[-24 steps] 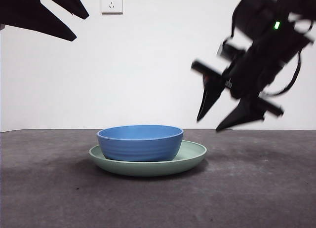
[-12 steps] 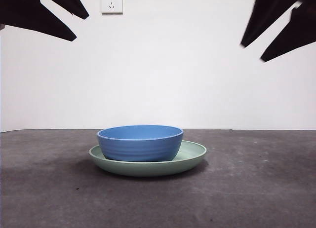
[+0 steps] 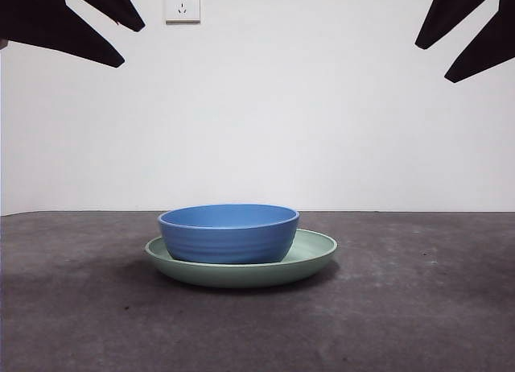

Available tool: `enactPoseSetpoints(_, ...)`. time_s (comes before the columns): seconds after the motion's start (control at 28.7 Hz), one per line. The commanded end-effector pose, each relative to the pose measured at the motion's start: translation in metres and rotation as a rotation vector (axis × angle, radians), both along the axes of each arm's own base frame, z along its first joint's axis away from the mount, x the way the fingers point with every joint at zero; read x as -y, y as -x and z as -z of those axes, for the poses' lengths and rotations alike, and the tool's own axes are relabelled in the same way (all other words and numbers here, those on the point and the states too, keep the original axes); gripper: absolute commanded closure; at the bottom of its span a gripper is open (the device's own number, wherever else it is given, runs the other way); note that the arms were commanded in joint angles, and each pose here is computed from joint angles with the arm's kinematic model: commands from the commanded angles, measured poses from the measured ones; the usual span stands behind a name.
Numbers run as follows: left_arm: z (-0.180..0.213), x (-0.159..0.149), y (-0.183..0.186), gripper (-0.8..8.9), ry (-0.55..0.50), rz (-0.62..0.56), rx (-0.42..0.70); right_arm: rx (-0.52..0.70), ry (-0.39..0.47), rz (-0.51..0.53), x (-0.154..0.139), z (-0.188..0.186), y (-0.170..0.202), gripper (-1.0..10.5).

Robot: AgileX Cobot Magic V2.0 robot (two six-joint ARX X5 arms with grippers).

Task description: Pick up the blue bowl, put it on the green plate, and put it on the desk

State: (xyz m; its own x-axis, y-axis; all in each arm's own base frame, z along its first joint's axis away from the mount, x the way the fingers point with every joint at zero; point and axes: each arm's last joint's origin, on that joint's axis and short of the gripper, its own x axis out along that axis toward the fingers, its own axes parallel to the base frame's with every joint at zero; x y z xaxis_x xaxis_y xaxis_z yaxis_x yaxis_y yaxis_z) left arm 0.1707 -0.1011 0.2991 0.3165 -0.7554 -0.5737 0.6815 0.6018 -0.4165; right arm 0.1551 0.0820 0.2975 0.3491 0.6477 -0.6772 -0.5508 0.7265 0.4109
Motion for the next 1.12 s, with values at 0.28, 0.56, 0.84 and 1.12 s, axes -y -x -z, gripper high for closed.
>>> enactPoseSetpoints(0.28,-0.0034,0.0018,-0.0013,8.02,0.006,0.014,0.022,0.029,0.004,-0.027,-0.0018,-0.003,-0.0013,9.4)
enactPoseSetpoints(0.56,-0.0037,0.0018,-0.0014,8.04,0.007,0.014,0.023,0.045,-0.001,-0.025,-0.0021,-0.004,-0.0025,9.4)
enactPoseSetpoints(0.84,-0.0037,0.0018,-0.0014,8.04,0.007,0.014,0.023,0.048,-0.002,-0.025,-0.0021,-0.0042,-0.0027,9.4)
enactPoseSetpoints(1.12,-0.0072,-0.0004,0.0019,8.04,0.015,0.012,0.042,0.048,-0.002,-0.025,-0.0021,-0.0042,-0.0027,9.4)
